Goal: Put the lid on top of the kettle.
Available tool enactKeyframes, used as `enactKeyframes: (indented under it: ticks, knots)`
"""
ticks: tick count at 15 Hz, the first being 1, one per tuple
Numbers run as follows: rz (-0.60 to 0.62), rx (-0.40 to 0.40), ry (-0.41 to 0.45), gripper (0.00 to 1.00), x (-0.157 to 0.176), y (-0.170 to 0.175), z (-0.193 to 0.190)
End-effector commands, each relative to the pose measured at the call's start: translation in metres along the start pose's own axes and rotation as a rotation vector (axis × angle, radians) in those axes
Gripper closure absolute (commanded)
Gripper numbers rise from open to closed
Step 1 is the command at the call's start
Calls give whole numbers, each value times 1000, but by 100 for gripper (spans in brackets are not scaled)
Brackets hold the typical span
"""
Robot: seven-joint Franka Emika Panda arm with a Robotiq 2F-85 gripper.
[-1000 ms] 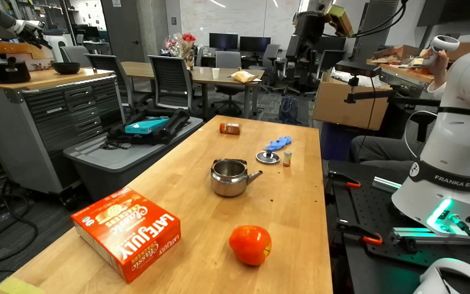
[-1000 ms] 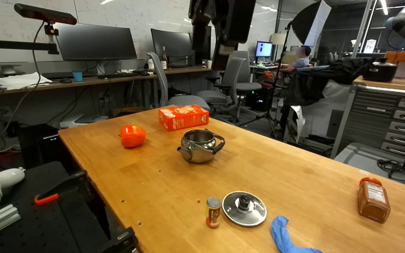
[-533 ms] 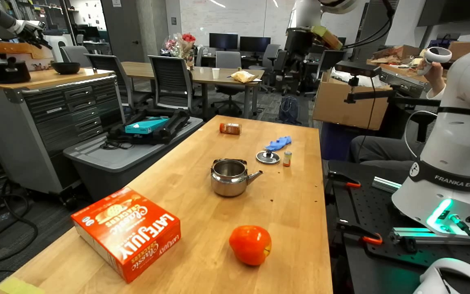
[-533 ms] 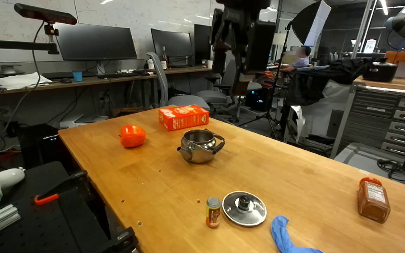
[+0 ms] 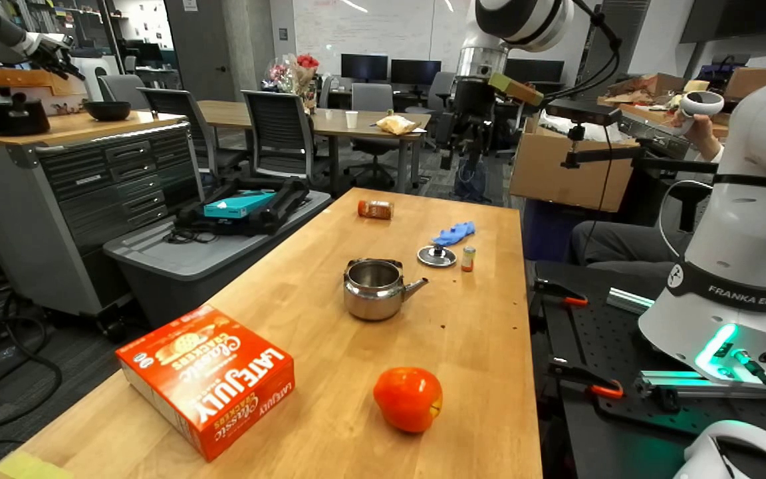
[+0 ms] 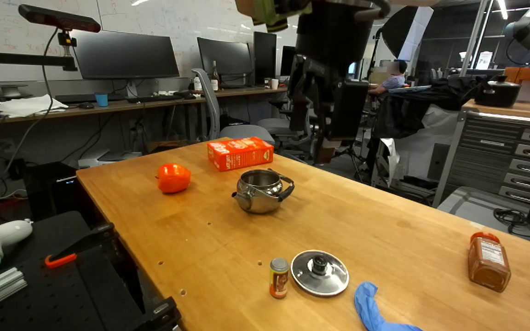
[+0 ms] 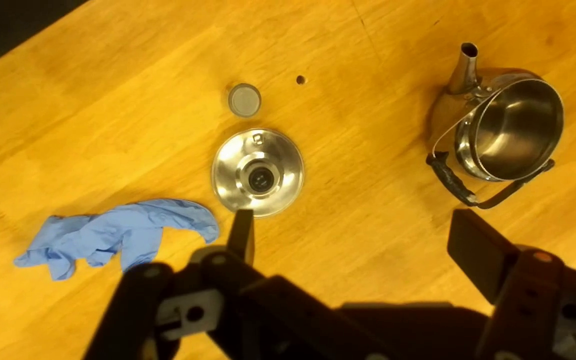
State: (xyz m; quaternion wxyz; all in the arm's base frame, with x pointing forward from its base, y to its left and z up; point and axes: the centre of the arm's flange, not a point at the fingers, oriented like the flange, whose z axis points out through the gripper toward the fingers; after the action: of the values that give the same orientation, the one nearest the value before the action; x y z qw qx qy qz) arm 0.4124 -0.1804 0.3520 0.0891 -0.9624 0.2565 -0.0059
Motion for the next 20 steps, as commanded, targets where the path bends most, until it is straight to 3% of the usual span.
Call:
enactKeyframes:
  ticks: [1,14,20]
  knots:
    - [33,-32,-4,0,17,-2,11]
    - [105,-106,-60,0,46,-1,57]
    - [86,-99,-105,0,60,2,76]
